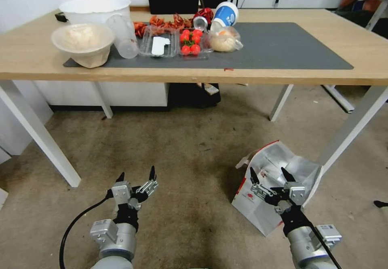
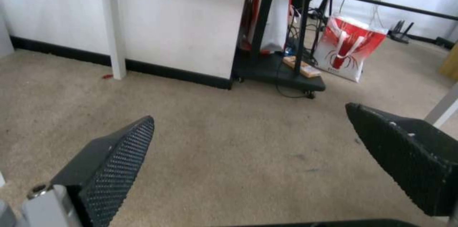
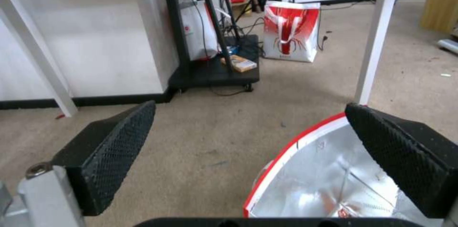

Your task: Pick up the food delivery bag from the floor and place it on the table.

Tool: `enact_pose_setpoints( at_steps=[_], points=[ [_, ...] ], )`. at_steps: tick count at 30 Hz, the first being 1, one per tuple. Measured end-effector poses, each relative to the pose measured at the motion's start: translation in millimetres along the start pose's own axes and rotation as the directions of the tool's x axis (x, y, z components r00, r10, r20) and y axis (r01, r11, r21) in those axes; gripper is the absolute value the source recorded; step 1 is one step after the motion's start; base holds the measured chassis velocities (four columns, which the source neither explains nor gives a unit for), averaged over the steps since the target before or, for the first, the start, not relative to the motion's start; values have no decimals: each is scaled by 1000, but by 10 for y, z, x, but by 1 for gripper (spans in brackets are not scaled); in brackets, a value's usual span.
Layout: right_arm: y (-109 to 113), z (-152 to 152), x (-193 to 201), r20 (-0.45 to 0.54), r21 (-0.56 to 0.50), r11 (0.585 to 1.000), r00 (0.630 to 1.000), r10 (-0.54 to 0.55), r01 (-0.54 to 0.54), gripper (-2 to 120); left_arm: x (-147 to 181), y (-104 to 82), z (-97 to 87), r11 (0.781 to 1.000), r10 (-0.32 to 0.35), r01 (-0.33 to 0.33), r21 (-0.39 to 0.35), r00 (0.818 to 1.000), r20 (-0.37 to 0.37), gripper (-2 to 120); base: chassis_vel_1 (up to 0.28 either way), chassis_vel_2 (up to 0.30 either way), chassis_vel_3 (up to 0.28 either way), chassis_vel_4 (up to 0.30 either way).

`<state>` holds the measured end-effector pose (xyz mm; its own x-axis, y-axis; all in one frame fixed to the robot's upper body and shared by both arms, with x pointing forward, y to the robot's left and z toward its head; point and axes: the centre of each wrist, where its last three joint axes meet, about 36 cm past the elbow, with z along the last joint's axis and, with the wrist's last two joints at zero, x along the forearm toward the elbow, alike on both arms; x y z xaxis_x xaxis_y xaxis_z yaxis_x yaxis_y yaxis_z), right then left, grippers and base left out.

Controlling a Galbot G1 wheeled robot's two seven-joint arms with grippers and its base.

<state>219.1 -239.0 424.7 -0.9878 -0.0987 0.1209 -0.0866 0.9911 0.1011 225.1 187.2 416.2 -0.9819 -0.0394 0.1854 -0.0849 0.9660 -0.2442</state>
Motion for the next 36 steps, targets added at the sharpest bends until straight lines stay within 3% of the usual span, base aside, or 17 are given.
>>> enact_pose_setpoints(
  at_steps=[36],
  points=[
    [-40,8,-4,0,-2,1000,1000,6,-6,100,-26,20,60,1000,5,-5,-6,1000,-7,100,0,0,0,0]
  ],
)
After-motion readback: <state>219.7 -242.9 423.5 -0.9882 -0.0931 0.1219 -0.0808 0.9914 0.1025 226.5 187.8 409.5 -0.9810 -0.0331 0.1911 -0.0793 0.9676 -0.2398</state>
